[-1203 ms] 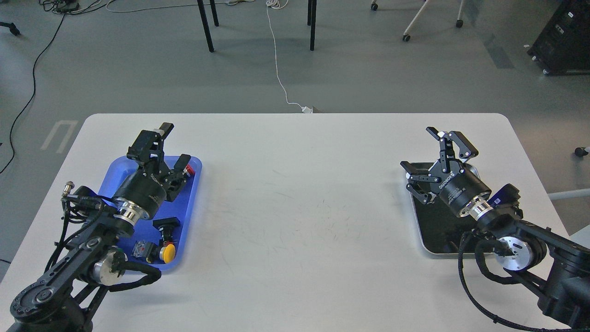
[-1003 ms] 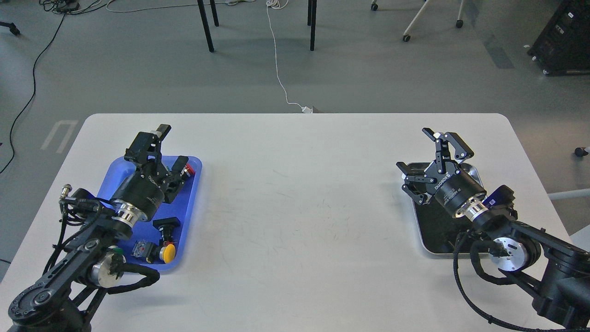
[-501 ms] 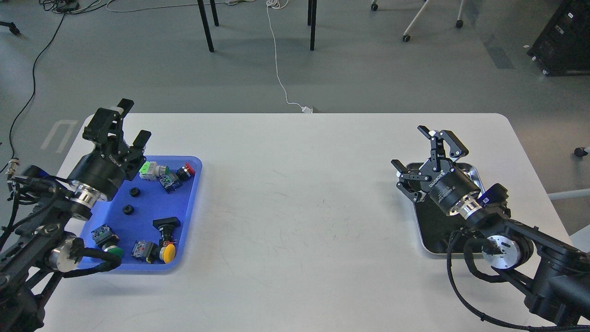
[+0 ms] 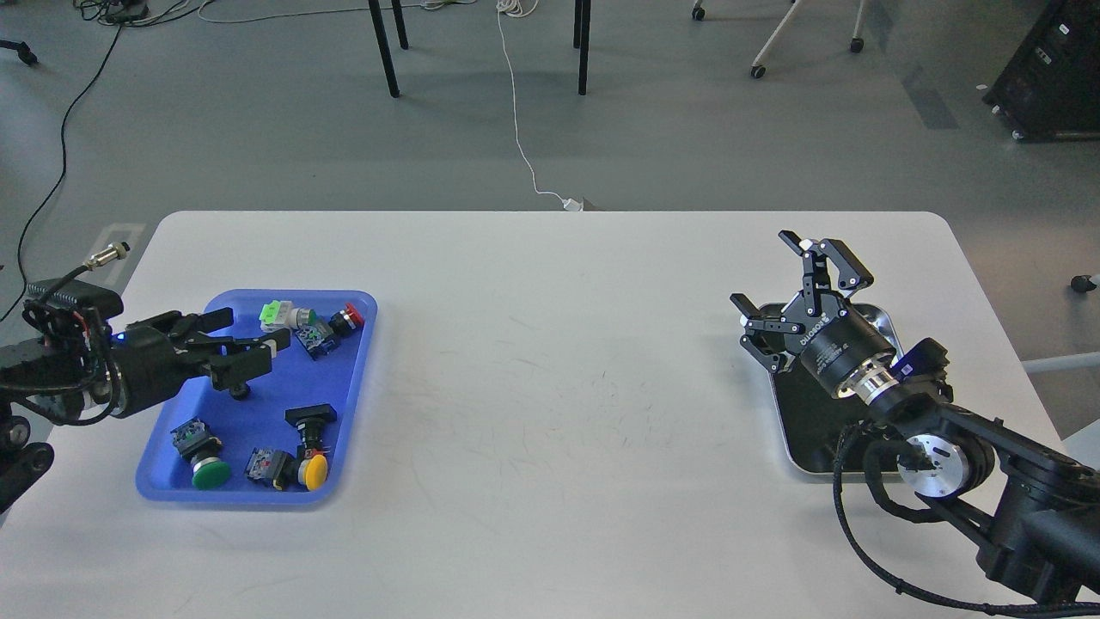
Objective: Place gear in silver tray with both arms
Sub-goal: 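Grasp a small black gear in the blue tray with the left gripper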
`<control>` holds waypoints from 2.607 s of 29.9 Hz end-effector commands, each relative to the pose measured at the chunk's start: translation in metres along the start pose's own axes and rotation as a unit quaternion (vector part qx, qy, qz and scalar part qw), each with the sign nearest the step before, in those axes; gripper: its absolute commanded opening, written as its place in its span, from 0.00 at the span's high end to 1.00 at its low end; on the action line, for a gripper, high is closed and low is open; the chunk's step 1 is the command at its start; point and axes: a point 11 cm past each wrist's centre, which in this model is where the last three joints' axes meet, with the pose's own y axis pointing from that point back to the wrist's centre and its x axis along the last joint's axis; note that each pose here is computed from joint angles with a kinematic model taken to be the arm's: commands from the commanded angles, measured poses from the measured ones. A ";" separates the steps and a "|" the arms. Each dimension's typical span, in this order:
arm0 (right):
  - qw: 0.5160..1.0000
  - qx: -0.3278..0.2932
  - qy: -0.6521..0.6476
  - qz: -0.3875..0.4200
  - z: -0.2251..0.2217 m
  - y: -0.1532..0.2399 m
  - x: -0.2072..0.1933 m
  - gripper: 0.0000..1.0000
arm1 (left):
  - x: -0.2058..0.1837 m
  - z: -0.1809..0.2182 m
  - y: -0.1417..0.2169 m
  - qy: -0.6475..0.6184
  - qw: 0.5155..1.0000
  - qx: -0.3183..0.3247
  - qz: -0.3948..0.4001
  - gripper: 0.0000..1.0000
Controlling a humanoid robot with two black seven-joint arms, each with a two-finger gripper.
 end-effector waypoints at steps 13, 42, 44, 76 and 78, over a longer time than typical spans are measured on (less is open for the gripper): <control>1.000 0.001 0.007 0.011 -0.003 0.003 0.006 0.01 | -0.007 -0.007 -0.042 -0.070 0.996 0.016 -0.051 0.18; 1.000 -0.001 0.015 0.022 -0.005 0.008 0.013 0.01 | -0.026 -0.009 -0.042 -0.066 0.995 0.021 -0.077 0.55; 1.000 0.000 0.015 0.023 -0.006 0.008 0.013 0.01 | -0.028 -0.009 -0.042 -0.067 0.994 0.021 -0.080 0.74; 1.000 0.005 0.018 0.019 -0.012 0.005 0.012 0.01 | 0.079 0.014 -0.001 -0.106 0.994 -0.035 0.006 0.87; 1.000 0.005 0.018 0.019 -0.012 0.005 0.011 0.01 | 0.089 0.030 -0.005 -0.126 0.990 -0.055 0.010 0.87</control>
